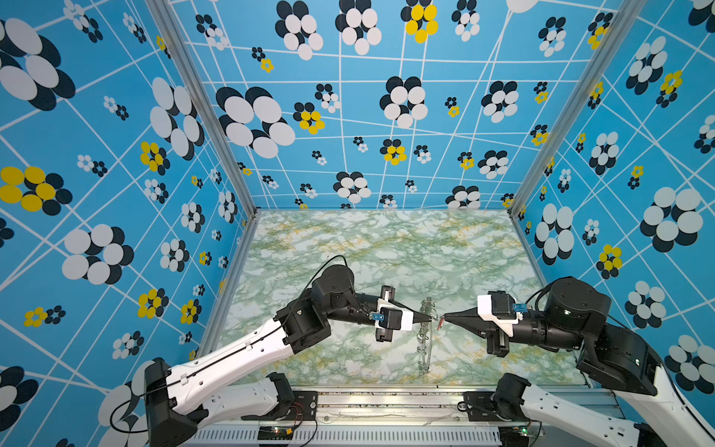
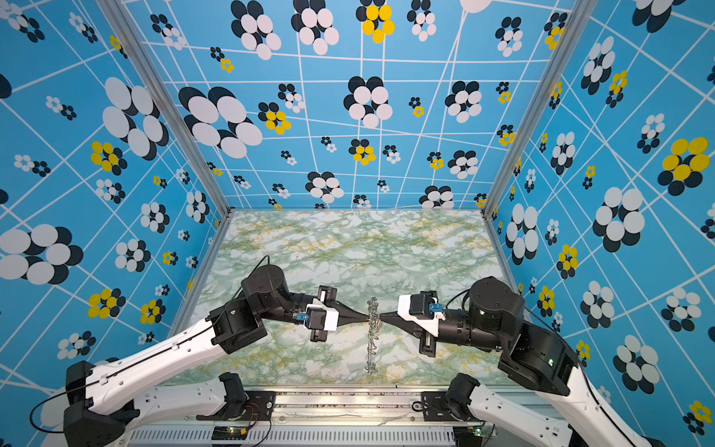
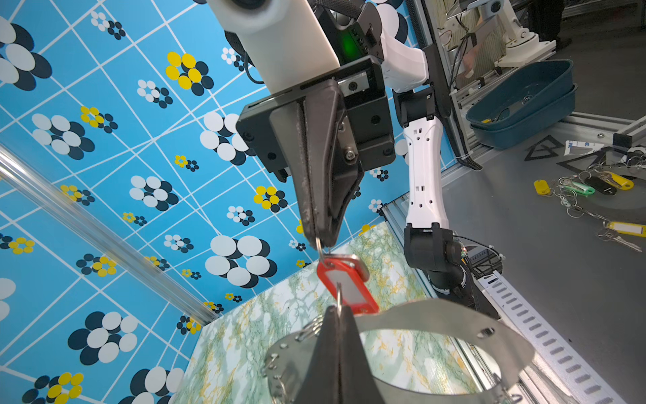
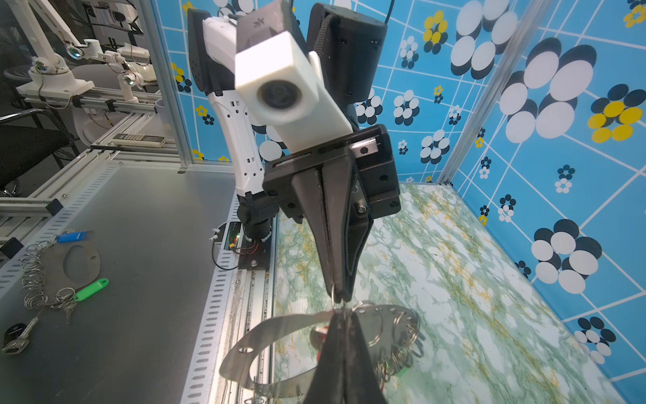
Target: Put the keys on the keyring
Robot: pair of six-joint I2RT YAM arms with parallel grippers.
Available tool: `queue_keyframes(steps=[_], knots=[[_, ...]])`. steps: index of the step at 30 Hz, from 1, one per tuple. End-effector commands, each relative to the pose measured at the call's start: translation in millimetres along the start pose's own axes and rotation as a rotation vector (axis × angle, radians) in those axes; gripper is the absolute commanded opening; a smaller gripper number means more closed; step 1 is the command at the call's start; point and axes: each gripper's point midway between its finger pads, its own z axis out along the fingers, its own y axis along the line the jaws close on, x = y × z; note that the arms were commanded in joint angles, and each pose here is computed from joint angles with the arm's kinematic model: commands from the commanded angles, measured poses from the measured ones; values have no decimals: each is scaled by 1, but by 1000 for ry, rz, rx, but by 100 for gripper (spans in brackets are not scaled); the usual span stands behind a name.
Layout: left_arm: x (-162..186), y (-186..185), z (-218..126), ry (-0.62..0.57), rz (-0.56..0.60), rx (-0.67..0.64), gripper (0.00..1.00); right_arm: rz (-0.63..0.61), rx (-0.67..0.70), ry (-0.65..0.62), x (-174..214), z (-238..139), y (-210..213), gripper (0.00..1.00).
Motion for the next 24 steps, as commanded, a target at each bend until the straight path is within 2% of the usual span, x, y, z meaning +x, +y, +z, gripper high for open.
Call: queue_keyframes(steps=[1,24], knots=[[-16,7,-6,-46,52,-30,0,3,-10,8,5,1,3,0],[-19,9,-8,-50,71,-45,0,33,-43,36,13,8,7,0]])
